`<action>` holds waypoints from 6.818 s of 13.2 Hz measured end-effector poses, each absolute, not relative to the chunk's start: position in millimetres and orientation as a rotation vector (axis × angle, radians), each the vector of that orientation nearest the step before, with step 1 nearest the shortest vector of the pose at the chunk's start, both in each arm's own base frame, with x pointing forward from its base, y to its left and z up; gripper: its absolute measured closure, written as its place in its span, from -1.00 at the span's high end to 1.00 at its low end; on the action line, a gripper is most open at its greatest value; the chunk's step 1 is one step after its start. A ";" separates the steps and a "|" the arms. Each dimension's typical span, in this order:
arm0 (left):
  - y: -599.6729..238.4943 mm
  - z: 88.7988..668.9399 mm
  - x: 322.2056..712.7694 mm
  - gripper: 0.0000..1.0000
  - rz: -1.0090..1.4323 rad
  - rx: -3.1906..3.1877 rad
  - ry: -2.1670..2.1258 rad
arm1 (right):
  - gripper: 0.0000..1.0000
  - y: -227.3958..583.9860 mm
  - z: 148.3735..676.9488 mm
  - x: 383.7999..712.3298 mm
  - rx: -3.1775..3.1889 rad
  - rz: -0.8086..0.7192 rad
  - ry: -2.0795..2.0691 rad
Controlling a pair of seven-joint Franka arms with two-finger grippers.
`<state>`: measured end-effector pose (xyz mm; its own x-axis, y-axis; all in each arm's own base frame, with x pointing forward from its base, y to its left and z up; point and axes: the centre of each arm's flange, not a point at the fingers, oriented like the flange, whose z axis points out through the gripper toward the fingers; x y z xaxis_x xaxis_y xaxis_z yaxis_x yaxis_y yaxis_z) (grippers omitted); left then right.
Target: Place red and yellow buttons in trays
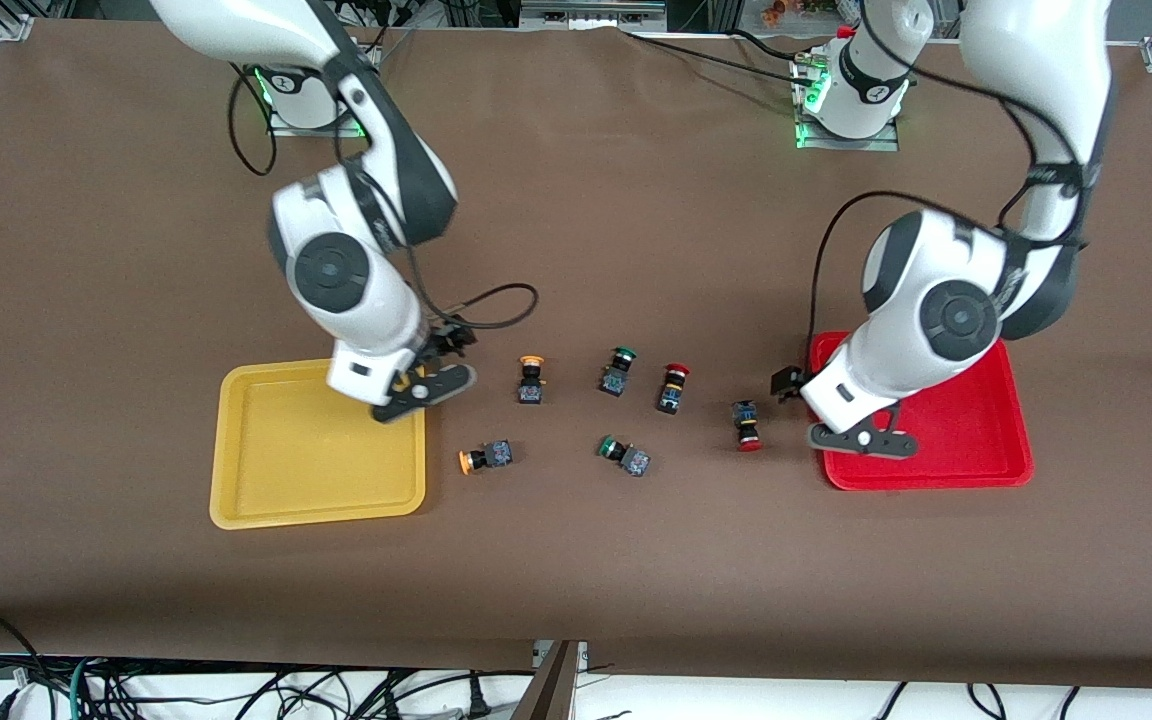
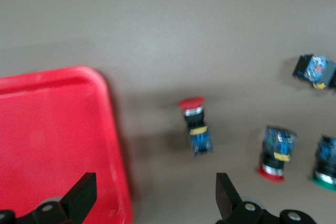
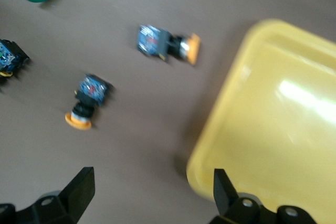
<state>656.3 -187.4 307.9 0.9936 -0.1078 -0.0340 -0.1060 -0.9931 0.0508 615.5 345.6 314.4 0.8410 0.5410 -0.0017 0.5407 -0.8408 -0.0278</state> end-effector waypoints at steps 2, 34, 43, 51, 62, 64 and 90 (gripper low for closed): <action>-193.9 270.3 660.2 1.00 -0.035 3.078 -0.171 | 1.00 354.7 269.7 625.7 -2.882 -0.107 -1.169; 0.0 223.6 655.6 -0.33 -0.306 3.052 -0.295 | -0.11 272.0 259.0 710.9 -2.578 -0.085 -1.784; -13.7 220.9 655.3 0.78 -0.302 3.050 -0.349 | 0.30 111.1 208.8 716.5 -2.724 0.096 -1.427; -264.8 277.4 640.9 1.00 -0.090 2.947 -0.410 | 1.00 295.0 263.7 664.8 -2.970 0.141 -0.521; -338.7 178.3 607.9 0.57 -0.066 2.950 -0.341 | 0.68 452.8 184.2 577.3 -3.033 0.008 0.152; -339.5 178.3 607.5 0.07 -0.069 2.954 -0.310 | 0.15 448.7 182.6 578.8 -3.038 0.007 0.160; 47.7 229.5 669.8 0.52 -0.354 3.113 -0.546 | 1.00 216.3 360.3 675.5 -3.045 0.082 -0.239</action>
<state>669.8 47.7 229.5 0.9163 -0.3316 -0.2244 -0.3402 -0.9403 0.0003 675.5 216.3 360.3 0.9863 0.1581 -0.0467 0.1535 -0.9840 -0.0901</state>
